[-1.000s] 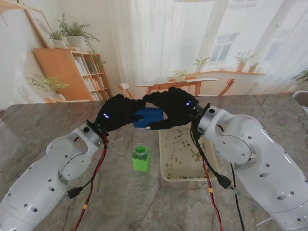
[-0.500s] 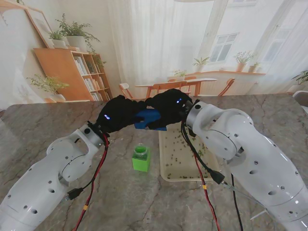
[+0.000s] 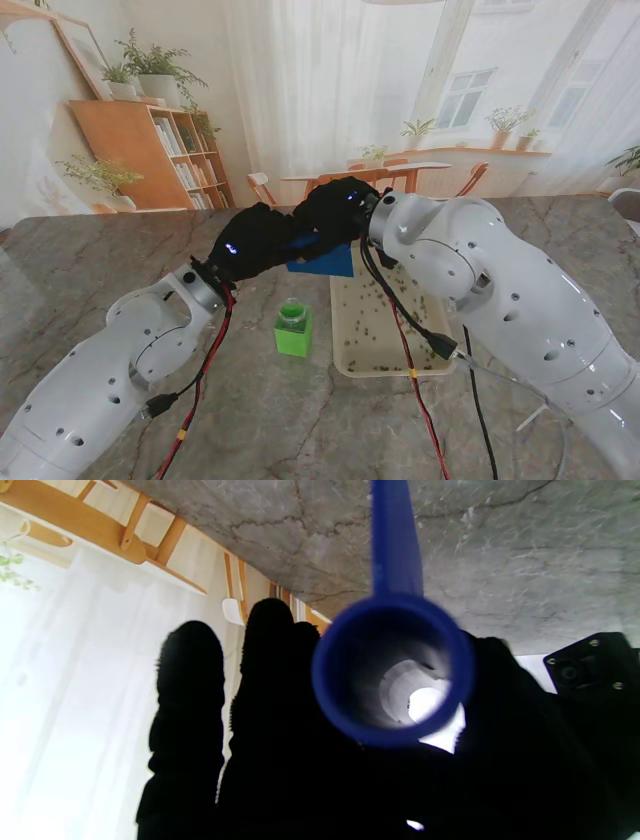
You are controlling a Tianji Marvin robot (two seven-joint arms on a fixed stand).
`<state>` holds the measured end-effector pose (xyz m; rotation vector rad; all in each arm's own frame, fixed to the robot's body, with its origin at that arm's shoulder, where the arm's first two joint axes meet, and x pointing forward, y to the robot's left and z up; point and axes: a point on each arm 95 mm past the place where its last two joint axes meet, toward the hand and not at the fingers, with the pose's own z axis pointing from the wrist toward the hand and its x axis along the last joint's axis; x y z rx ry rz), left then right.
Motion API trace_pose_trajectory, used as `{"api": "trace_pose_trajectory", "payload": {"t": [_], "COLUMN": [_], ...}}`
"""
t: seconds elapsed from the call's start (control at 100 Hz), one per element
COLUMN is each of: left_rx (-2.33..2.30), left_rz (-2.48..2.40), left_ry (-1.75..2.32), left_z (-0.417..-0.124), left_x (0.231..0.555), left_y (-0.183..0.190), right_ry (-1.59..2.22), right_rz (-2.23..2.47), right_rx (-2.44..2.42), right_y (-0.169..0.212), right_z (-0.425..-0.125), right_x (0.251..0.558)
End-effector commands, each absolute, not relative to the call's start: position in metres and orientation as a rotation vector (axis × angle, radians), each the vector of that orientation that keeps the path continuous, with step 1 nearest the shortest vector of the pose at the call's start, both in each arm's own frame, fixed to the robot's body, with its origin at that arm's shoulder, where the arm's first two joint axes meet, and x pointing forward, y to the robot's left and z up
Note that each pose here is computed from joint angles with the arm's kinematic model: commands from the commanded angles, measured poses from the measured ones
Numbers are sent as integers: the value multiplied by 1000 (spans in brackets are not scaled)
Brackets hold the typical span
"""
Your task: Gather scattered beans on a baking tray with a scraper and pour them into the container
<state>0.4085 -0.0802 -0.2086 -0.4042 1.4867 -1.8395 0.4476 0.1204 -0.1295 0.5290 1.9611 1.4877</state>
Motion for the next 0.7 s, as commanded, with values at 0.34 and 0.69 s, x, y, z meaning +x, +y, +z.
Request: {"api": "trace_pose_trajectory", "payload": {"t": [0.34, 0.69], "left_rx": [-406, -547], "left_rz": [-1938, -2015], "left_ry": [1383, 1251], "left_z": [-197, -196], "left_x": [402, 400], "left_y": [-92, -98], "right_ry": [2077, 1921], "right_rz": [1421, 1558], "right_rx": [530, 658], "right_y": [126, 128], "right_z": [-156, -179], "right_x": [454, 459]}}
